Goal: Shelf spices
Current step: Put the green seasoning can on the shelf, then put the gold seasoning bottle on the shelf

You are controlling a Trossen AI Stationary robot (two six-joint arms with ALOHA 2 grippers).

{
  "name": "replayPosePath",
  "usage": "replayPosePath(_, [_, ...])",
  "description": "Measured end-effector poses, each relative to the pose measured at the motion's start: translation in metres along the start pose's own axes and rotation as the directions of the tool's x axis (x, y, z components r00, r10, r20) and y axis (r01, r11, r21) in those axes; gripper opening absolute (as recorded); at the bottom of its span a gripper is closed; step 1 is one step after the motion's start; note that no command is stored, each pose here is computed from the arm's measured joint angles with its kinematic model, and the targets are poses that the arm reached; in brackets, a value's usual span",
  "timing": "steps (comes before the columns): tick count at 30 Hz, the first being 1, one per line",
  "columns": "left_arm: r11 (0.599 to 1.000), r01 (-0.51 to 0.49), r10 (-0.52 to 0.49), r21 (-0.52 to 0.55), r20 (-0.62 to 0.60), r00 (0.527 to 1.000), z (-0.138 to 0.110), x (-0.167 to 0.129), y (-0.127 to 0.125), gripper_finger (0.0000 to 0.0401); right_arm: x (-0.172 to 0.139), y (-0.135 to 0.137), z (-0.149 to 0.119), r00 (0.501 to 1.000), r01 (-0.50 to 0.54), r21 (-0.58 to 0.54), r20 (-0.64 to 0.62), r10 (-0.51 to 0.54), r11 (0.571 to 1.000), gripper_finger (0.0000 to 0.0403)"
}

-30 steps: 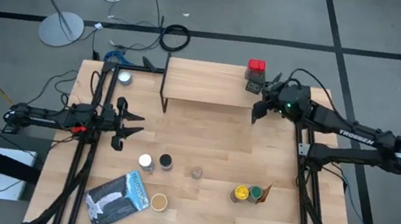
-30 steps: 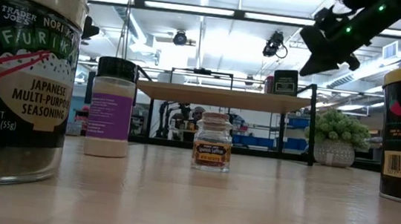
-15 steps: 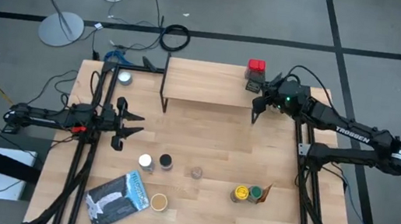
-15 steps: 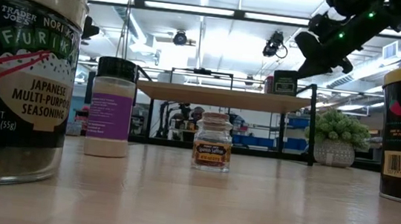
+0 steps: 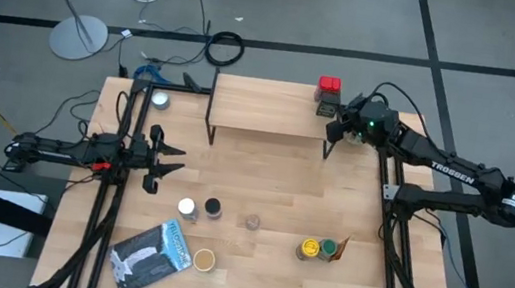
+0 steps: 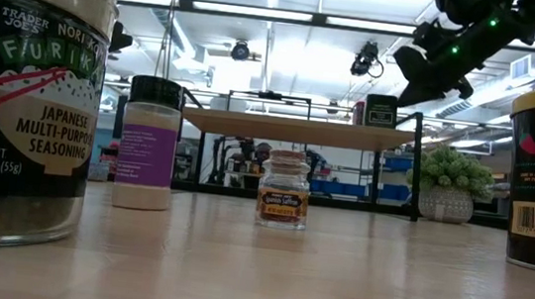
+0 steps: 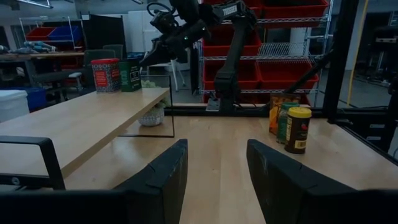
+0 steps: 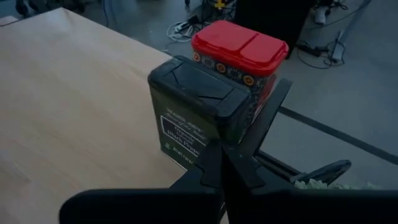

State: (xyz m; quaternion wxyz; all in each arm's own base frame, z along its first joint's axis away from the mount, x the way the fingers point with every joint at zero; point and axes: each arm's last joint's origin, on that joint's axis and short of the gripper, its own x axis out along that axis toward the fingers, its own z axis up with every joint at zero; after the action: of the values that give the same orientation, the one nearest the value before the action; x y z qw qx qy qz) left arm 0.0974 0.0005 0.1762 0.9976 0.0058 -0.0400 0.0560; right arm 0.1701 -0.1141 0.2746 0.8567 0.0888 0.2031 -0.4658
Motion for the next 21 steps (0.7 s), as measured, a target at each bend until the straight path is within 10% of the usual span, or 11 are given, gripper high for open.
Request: replayPosePath(21, [1.000,0.003,-0.003,0.002,-0.001,1.000,0.000,0.000,0.000,0.0170,-0.027,0.005,0.005,0.996,-0.008,0.005,0.094,0.008,1.000,0.0000])
